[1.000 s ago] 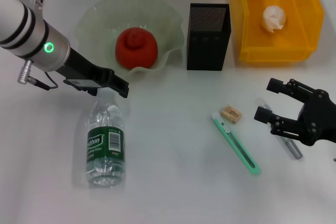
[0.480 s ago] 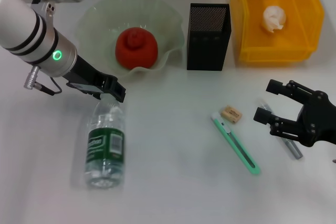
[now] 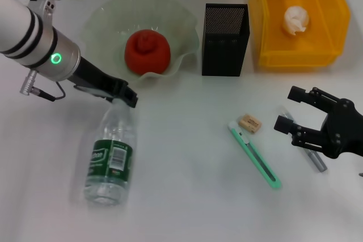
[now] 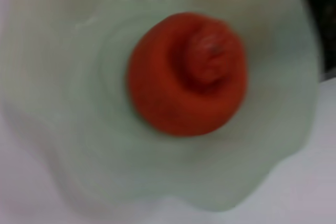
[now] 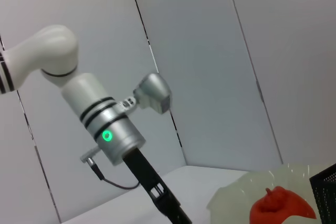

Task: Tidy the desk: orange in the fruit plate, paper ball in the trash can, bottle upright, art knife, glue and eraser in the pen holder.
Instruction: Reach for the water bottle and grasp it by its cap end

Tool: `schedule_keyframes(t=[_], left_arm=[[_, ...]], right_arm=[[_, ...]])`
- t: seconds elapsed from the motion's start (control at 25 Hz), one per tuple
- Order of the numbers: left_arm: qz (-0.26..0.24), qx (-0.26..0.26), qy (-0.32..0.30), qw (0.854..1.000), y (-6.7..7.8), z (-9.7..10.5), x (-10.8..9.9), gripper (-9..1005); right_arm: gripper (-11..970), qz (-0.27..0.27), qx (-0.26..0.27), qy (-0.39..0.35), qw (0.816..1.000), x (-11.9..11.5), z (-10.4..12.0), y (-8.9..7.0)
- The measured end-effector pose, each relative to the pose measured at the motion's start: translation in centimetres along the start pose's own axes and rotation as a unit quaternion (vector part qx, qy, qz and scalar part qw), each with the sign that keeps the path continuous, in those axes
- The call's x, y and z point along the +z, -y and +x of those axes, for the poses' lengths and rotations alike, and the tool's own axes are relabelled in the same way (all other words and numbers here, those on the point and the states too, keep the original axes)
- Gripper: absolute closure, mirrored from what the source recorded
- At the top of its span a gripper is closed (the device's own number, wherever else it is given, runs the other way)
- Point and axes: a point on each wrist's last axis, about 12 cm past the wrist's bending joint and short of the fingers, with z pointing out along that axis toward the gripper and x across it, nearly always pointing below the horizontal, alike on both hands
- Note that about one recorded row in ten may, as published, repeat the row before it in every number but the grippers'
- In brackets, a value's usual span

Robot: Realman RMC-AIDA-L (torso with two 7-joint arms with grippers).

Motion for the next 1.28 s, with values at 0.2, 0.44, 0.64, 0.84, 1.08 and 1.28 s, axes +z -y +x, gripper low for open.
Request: schedule_keyframes(t=[0.2,0.44,0.64,0.84,1.08,1.28], left_arm=[[0.058,0.027,0.047,0.997,0.4,1.0,-1.6,522],[0.149,0.034,0.130,0.980,-0.3,3.3,-2.9,524],[0.201,0.061,0.203,0.956,-0.9,5.0,-3.7,626],[0.215,0.078,0.234,0.945,-1.6,6.2,-4.3,795],[0.224,0.068,0.201,0.951,-1.0,5.0,-5.0,922],[0.197,0.071,0.142,0.967,0.9,2.0,-4.7,933]], right_arm=[[110,-0.001,0.006,0.003,1.000,0.0,0.1,-0.1],[111,-0.003,0.009,0.007,1.000,0.1,0.0,-0.1],[111,-0.007,0.011,0.010,1.000,0.5,-0.3,0.1],[111,-0.019,0.018,0.017,0.999,0.9,-0.9,0.2],[111,-0.018,0.018,0.022,0.999,1.0,-1.1,0.3],[111,0.017,0.020,0.041,0.999,-0.3,-1.1,0.6]])
